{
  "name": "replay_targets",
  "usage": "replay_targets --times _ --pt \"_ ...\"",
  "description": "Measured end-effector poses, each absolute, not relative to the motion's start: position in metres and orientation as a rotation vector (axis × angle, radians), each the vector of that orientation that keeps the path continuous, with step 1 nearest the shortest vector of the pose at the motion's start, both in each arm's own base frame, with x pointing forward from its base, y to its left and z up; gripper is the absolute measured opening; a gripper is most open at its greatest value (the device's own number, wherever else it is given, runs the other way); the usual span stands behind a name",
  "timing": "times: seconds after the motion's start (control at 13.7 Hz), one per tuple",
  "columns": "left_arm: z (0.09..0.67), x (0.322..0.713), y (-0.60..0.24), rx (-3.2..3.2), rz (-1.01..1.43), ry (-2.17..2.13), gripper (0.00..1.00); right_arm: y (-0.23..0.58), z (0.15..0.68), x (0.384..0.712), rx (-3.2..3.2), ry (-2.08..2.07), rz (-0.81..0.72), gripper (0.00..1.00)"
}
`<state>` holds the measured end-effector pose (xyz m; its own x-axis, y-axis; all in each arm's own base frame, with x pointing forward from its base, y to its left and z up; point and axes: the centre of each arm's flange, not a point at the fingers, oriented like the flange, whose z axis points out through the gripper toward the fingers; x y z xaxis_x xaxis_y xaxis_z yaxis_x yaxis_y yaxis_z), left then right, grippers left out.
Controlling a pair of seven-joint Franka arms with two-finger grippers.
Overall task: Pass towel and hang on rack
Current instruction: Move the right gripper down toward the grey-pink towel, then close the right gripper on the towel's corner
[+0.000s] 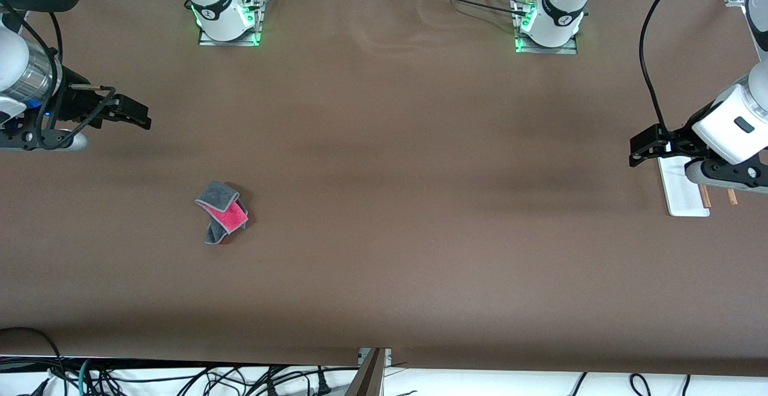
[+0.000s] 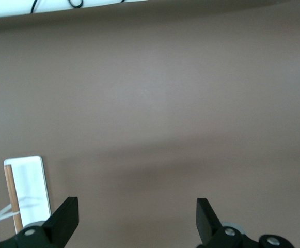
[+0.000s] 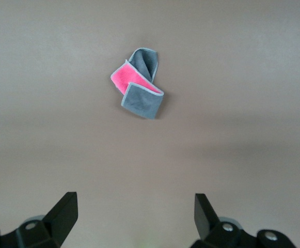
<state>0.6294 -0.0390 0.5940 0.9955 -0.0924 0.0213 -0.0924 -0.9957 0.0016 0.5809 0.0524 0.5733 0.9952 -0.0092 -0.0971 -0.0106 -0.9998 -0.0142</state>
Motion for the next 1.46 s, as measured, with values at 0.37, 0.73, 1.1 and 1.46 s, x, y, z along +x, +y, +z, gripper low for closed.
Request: replay_targets --times 0.37,0.73,1.1,1.46 --pt "0.577 0.596 -0.024 3.141 0.063 -0.032 1.0 0.052 0.562 0.582 -3.127 -0.015 0.187 1.0" --pt "0.592 0.565 -0.027 3.139 0.091 -0.039 1.0 0.061 0.472 0.62 -3.133 0.09 0.252 1.0" --pt "0.579 0.567 -0.027 3.14 0.052 -0.041 1.0 0.081 0.315 0.657 -3.136 0.393 0.302 1.0" --pt "0.577 0.567 -0.026 3.141 0.04 -0.038 1.0 0.113 0.244 0.665 -3.13 0.483 0.217 1.0"
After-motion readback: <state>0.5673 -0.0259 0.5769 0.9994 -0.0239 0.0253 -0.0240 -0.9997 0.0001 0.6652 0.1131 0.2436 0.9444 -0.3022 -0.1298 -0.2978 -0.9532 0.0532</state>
